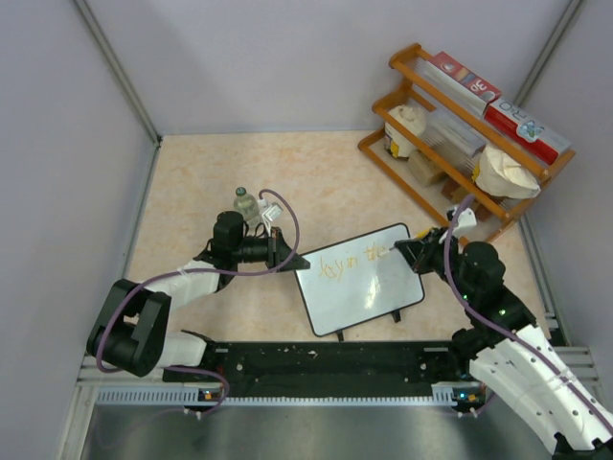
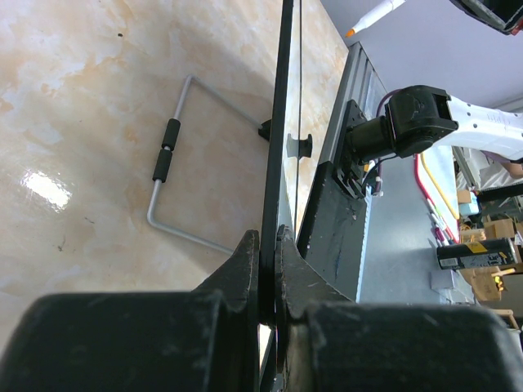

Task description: Write a sentence on the whiteboard

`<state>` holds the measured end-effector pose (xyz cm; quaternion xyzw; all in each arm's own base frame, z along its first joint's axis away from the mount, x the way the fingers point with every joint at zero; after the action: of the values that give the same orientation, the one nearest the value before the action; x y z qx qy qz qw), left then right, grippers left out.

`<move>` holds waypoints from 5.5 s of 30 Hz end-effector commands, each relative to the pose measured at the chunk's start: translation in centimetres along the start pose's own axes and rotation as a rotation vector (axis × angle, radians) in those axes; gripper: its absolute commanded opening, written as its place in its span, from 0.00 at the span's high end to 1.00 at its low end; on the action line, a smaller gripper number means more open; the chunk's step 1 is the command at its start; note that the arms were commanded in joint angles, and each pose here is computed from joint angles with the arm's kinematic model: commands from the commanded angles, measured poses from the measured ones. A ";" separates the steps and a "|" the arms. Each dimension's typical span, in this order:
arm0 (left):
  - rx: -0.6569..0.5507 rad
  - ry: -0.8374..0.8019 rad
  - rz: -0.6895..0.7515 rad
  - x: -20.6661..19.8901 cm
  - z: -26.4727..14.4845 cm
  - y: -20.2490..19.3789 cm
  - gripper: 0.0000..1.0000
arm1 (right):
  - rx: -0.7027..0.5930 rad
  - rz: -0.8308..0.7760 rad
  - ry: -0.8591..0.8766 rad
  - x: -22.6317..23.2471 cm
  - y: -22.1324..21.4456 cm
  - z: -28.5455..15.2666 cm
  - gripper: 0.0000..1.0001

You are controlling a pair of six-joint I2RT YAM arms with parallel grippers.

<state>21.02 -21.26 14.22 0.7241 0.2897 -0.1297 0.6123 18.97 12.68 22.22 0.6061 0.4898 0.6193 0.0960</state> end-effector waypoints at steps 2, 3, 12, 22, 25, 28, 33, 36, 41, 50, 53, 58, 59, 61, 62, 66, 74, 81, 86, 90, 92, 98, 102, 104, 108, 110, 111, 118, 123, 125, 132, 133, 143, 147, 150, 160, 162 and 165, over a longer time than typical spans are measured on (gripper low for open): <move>0.047 0.141 0.039 2.7 -0.1 -2.4 1.00 | -0.023 -0.015 0.128 3.0 1.3 -0.5 1.00; 0.047 0.139 0.039 2.7 -0.1 -2.4 1.00 | -0.025 -0.015 0.138 3.2 1.2 -0.5 1.00; 0.047 0.138 0.038 2.7 0.0 -2.4 1.00 | 0.037 -0.049 0.183 4.9 -1.9 0.3 1.00; 0.043 0.136 0.041 2.6 -0.1 -2.4 1.00 | 0.043 -0.055 0.218 7.0 -2.8 1.4 1.00; 0.045 0.135 0.039 2.6 -0.1 -2.5 1.00 | 0.024 -0.047 0.241 7.7 -2.3 1.5 1.00; 0.044 0.135 0.040 2.6 -0.1 -2.5 1.00 | 0.012 -0.049 0.245 7.9 -1.9 1.4 1.00; 0.044 0.134 0.041 2.5 -0.1 -2.5 1.00 | 0.014 -0.057 0.237 7.8 -1.8 1.3 1.00; 0.041 0.135 0.045 2.5 -0.2 -2.4 1.00 | 0.012 -0.060 0.230 7.6 -1.9 1.3 1.00; 0.042 0.134 0.043 2.5 -0.1 -2.4 1.00 | -0.004 -0.059 0.220 7.4 -1.6 1.2 1.00; 0.039 0.134 0.046 2.4 -0.2 -2.5 1.00 | 0.005 -0.078 0.198 6.8 -1.9 1.2 1.00; 0.040 0.135 0.044 2.5 -0.2 -2.4 1.00 | 0.004 -0.082 0.212 7.0 -2.0 1.2 1.00; 0.037 0.135 0.047 2.4 -0.2 -2.4 1.00 | 0.022 -0.109 0.233 7.1 -2.2 1.2 1.00; 0.036 0.135 0.049 2.4 -0.2 -2.4 1.00 | 0.023 -0.112 0.240 7.3 -2.2 1.1 1.00; 0.039 0.134 0.046 2.4 -0.2 -2.5 1.00 | 0.037 -0.121 0.255 7.4 -2.4 1.0 1.00; 0.042 0.131 0.044 2.4 -0.1 -2.5 1.00 | 0.042 -0.125 0.260 7.4 -2.5 1.0 1.00; 0.037 0.135 0.047 2.4 -0.2 -2.4 1.00 | 0.052 -0.125 0.283 7.9 -2.7 1.3 1.00; 0.036 0.132 0.048 2.4 -0.2 -2.4 1.00 | 0.053 -0.164 0.330 9.8 -4.1 1.3 1.00; 0.037 0.132 0.045 2.4 -0.2 -2.4 1.00 | 0.052 -0.221 0.317 10.7 -5.5 1.8 1.00; 0.037 0.126 0.046 2.3 -0.2 -2.4 1.00 | 0.093 -0.275 0.297 10.9 -7.3 2.2 1.00; 0.037 0.129 0.046 2.4 -0.2 -2.4 1.00 | 0.116 -0.281 0.293 10.5 -8.1 1.9 1.00; 0.038 0.127 0.046 2.4 -0.2 -2.4 1.00 | 0.126 -0.282 0.289 10.1 -8.5 1.8 1.00; 0.040 0.126 0.042 2.4 -0.1 -2.5 1.00 | 0.162 -0.283 0.280 9.3 -9.4 1.5 1.00; 0.040 0.128 0.041 2.4 -0.1 -2.5 1.00 | 0.194 -0.278 0.279 8.8 -10.2 1.3 1.00; 0.042 0.126 0.041 2.4 -0.1 -2.6 1.00 | 0.206 -0.275 0.271 8.5 -10.6 1.3 1.00; 0.040 0.128 0.042 2.4 -0.1 -2.5 1.00 | 0.220 -0.274 0.263 8.0 -11.1 1.3 1.00; 0.040 0.128 0.044 2.4 -0.1 -2.5 1.00 | 0.221 -0.266 0.256 7.8 -11.2 1.4 1.00; 0.040 0.126 0.042 2.4 -0.1 -2.5 1.00 | 0.217 -0.262 0.255 7.8 -11.2 1.4 1.00; 0.039 0.133 0.046 2.4 -0.2 -2.3 1.00 | 0.190 -0.223 0.271 8.0 -10.6 1.0 1.00; 0.033 0.122 0.055 2.1 -0.3 -2.1 0.84 | 0.163 -0.205 0.274 8.4 -9.7 0.6 1.00; 0.013 0.118 0.071 1.6 -0.5 -1.7 0.69 | 0.151 -0.199 0.277 8.4 -9.3 0.4 1.00; -0.058 0.148 0.052 -0.3 -1.9 -2.3 0.33 | 0.126 -0.180 0.282 8.3 -8.3 -0.5 1.00; -0.075 0.141 0.060 -0.9 -2.1 -2.3 0.30 | 0.124 -0.181 0.280 8.2 -8.3 -0.5 1.00; -0.134 0.049 0.006 -4.2 -0.3 -4.1 0.27 | 0.090 -0.173 0.285 8.2 -7.3 -1.0 1.00; -0.126 0.034 -0.012 -4.1 0.7 -4.4 0.31 | 0.077 -0.168 0.290 8.4 -6.9 -1.1 1.00; -0.112 0.003 -0.026 -3.9 1.6 -4.9 0.38 | 0.059 -0.162 0.290 8.4 -6.6 -1.3 1.00; -0.123 -0.075 -0.063 -2.9 3.3 -5.7 1.00 | 0.062 -0.185 0.255 7.7 -6.6 -1.3 1.00; -0.089 -0.013 -0.090 -1.9 3.4 -6.6 1.00 | 0.057 -0.188 0.249 7.5 -6.5 -1.3 1.00; -0.082 0.069 -0.089 -0.8 3.5 -6.3 1.00 | 0.055 -0.194 0.240 7.4 -6.6 -1.2 1.00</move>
<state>14.97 -24.22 8.98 0.6878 0.3149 -0.1773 0.6295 12.95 20.70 21.44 0.4848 0.5817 0.6491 0.0723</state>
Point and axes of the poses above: each gripper's point midway between its finger pads, its own z axis out along the fingers, its own x axis along the line the jaws close on, y = z × x, the point moved 4 cm from there along -z, back along the fingers, and after that the axes turned 15 degrees about z, right-handed, at the moved point
